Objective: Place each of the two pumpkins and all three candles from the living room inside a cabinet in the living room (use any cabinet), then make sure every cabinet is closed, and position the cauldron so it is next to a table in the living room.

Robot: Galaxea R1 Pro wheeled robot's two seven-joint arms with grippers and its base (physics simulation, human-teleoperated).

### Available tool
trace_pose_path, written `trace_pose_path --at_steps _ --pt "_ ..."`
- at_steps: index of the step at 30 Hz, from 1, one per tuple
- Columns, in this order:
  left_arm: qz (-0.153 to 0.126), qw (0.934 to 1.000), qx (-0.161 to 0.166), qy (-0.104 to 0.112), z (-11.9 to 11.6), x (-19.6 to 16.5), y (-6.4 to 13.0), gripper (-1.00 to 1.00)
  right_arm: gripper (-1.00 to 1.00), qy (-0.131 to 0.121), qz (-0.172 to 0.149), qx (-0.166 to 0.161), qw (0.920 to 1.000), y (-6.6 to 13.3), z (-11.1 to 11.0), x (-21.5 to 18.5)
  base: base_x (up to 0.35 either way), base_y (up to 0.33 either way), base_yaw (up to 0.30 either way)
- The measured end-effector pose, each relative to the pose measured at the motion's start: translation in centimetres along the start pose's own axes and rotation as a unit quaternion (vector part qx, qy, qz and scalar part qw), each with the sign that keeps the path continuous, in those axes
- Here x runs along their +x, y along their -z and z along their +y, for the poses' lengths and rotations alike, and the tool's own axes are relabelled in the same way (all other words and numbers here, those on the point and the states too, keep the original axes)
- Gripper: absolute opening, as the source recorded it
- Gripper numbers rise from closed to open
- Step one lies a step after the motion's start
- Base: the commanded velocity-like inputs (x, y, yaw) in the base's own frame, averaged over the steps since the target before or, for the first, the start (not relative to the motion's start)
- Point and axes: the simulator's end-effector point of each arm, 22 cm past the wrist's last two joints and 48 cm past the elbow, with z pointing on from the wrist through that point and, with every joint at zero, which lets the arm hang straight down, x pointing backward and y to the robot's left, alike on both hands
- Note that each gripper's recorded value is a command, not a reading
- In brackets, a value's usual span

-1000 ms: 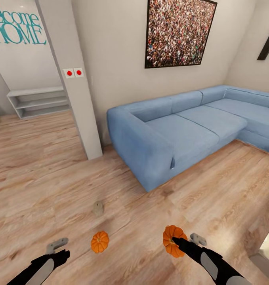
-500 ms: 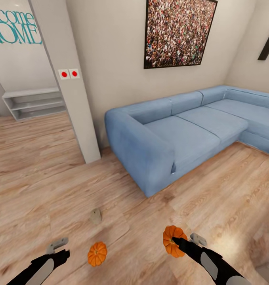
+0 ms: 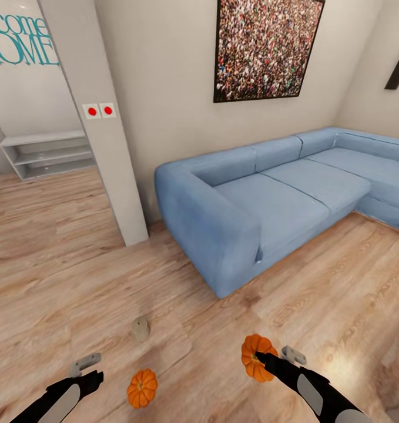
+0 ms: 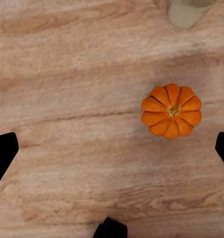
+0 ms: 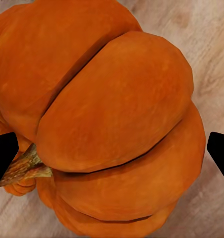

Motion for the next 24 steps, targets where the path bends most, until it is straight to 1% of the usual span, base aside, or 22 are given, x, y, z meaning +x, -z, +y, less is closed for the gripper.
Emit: trace_pose_path --at_steps 7,17,21,24 --pt "0.0 1.0 0.0 0.0 -0.01 -0.04 0.0 1.0 -1.0 0.0 0.0 0.0 1.0 -0.01 -0.01 0.01 0.094 -0.009 0.0" --pt "0.0 1.0 0.0 0.0 0.01 -0.01 0.01 1.0 -1.0 0.0 0.0 0.0 1.0 0.01 -0.02 -0.01 0.161 0.012 0.0" --pt "0.0 1.0 0.0 -0.001 -0.01 -0.04 0.01 1.0 -1.0 0.0 0.0 0.0 1.0 0.01 -0.01 -0.03 0.184 -0.12 0.0" --pt "0.0 1.0 0.0 -0.001 -0.01 -0.03 -0.01 1.0 -1.0 0.0 0.0 0.0 1.0 -0.01 -0.01 -0.01 0.07 -0.057 0.0"
